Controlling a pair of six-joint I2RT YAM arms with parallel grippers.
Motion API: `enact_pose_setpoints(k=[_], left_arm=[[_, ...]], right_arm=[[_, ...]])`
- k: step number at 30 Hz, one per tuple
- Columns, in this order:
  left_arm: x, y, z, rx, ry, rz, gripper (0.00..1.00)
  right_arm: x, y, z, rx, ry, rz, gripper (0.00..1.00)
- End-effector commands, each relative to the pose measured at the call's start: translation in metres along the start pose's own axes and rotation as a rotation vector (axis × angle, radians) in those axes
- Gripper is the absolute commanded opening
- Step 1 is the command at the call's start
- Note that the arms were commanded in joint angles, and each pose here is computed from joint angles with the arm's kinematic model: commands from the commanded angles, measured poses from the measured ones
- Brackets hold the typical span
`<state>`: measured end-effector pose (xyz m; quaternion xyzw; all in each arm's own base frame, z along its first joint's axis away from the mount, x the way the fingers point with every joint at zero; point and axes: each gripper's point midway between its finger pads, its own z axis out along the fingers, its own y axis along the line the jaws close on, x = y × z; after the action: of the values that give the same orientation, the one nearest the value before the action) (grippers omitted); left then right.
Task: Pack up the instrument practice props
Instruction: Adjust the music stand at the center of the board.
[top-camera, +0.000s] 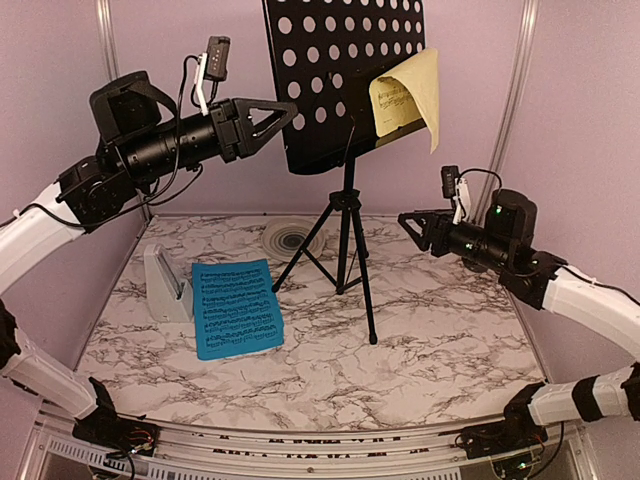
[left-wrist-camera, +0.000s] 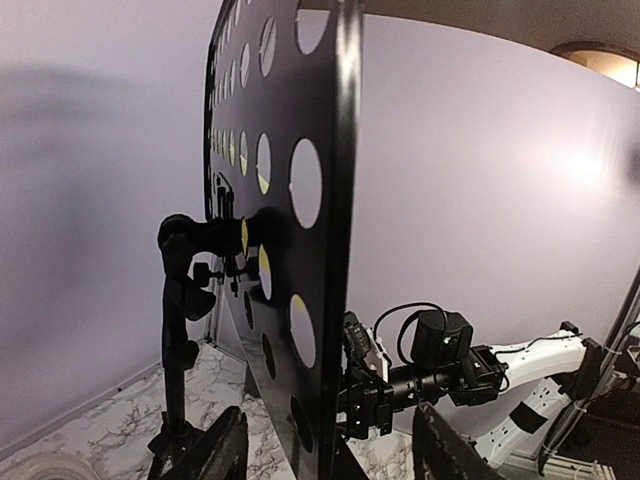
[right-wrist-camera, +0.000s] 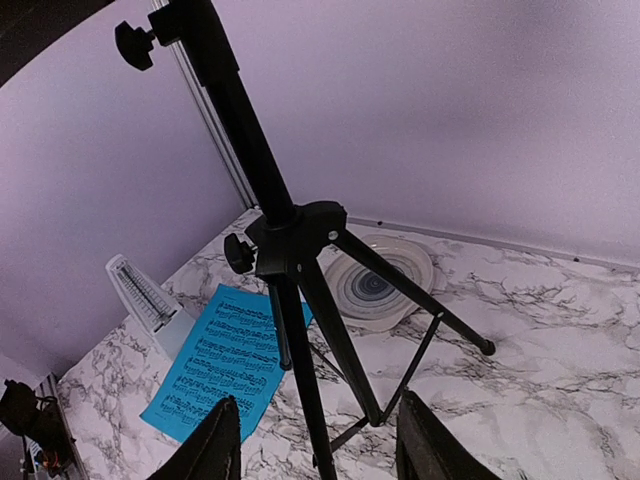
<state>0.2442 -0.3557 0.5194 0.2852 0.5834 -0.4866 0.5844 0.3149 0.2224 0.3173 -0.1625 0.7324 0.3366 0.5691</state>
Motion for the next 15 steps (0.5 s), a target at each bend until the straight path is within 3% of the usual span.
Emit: enact_pose_setpoints(k=[1,4,9,15], left_arm=[[-0.014,-0.011,0.003,0.045,-0.024,0.029,0.49],[-0.012,-0.006,0.0,0.008,-0.009,0.038,0.33],[-0.015,0.005,-0.009,-0.07,0.011,0.062,0.16],[-0.014,0.012,-0.017,-0.118,0.027,0.082,0.1]], right_arm=[[-0.014,0.014,0.014,-0.115,-0.08,0.002,0.51],[-0.001,0.014,0.029,-0.148,-0.049,0.006,0.52],[0.024,0.012,0.05,-0.176,0.009,0.01,0.51],[0.05,0.015,0.069,-0.175,0.038,-0.014,0.53]])
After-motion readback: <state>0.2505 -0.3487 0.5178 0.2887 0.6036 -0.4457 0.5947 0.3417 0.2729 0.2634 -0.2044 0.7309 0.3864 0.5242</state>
